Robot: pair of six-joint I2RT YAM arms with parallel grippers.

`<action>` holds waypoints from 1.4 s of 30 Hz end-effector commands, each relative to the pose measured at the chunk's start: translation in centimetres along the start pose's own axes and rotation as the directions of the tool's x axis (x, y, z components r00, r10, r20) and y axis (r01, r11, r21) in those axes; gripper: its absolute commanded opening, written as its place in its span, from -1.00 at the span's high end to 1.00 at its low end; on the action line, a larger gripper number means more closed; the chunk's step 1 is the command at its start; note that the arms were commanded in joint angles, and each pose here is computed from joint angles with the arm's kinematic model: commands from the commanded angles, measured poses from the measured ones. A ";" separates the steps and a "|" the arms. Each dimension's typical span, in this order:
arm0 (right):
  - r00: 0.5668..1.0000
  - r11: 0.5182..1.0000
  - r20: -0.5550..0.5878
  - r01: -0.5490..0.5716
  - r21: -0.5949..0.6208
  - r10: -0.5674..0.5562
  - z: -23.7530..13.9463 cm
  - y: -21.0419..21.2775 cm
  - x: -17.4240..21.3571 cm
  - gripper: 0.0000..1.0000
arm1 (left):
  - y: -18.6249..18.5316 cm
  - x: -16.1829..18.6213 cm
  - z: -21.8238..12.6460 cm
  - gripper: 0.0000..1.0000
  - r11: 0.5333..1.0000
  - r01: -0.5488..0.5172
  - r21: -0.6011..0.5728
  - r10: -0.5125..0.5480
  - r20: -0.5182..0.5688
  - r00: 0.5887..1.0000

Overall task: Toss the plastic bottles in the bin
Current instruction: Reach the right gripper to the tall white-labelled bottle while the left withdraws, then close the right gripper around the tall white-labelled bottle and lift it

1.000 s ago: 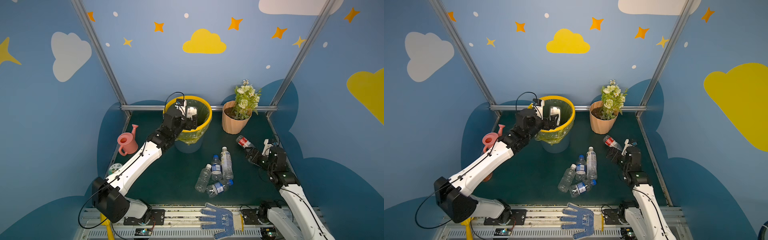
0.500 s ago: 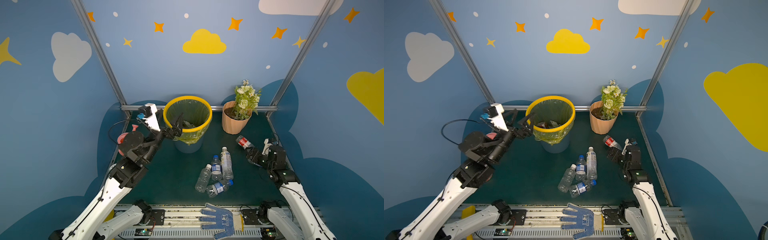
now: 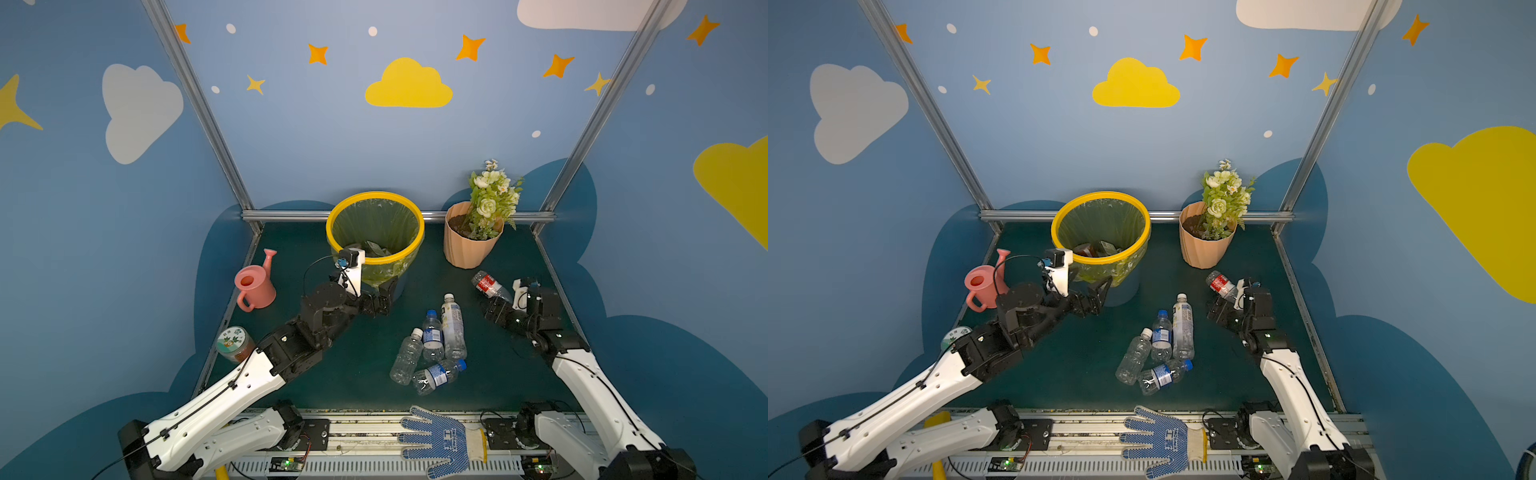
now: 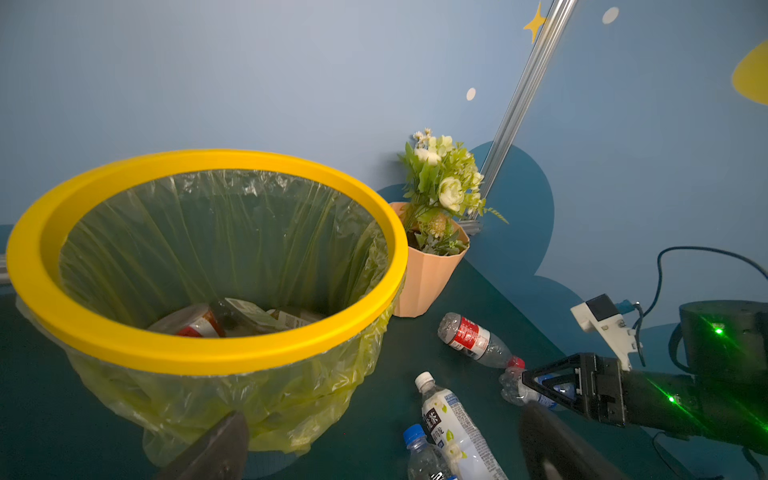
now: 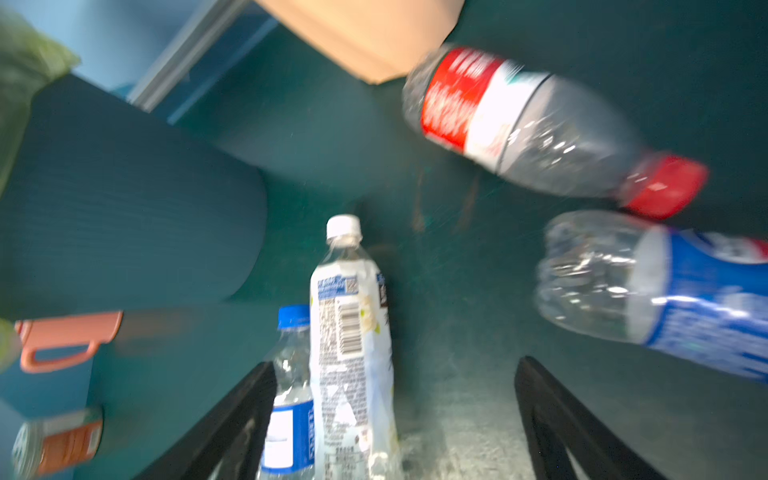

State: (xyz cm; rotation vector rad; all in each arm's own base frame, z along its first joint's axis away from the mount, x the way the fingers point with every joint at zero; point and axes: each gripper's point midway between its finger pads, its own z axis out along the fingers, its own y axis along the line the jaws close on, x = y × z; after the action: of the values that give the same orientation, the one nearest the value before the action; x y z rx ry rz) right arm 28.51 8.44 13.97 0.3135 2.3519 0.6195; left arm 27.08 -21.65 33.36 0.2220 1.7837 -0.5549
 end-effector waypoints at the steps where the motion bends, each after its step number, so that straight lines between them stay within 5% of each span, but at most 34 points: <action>1: 0.996 0.997 -0.076 0.041 -0.060 -0.045 0.2 2.3 1.1 -0.75 | 1.8 2.5 0.2 -1.00 0.996 0.006 -0.089 -0.010 -0.046 0.999; 20: 0.892 0.982 -0.412 0.187 -0.038 -0.186 4.9 3.7 7.1 -0.55 | 9.1 5.9 -3.4 -1.00 0.939 0.121 -0.322 -0.118 0.030 0.993; 33: 0.831 0.968 -0.515 0.253 0.011 -0.211 6.4 2.6 9.4 -0.44 | 10.0 6.5 -3.2 -1.00 0.930 0.160 -0.330 -0.157 0.035 0.987; 42: 0.841 0.959 -0.499 0.276 0.062 -0.209 7.5 1.6 8.9 -0.34 | 10.2 6.9 -3.1 -1.00 0.929 0.159 -0.333 -0.162 0.020 0.987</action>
State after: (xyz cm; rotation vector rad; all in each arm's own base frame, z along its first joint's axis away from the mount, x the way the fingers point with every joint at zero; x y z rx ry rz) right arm 26.19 16.05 4.75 -0.1089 2.8793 0.5020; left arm 26.83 -12.32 25.50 -0.1534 1.8666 -0.3587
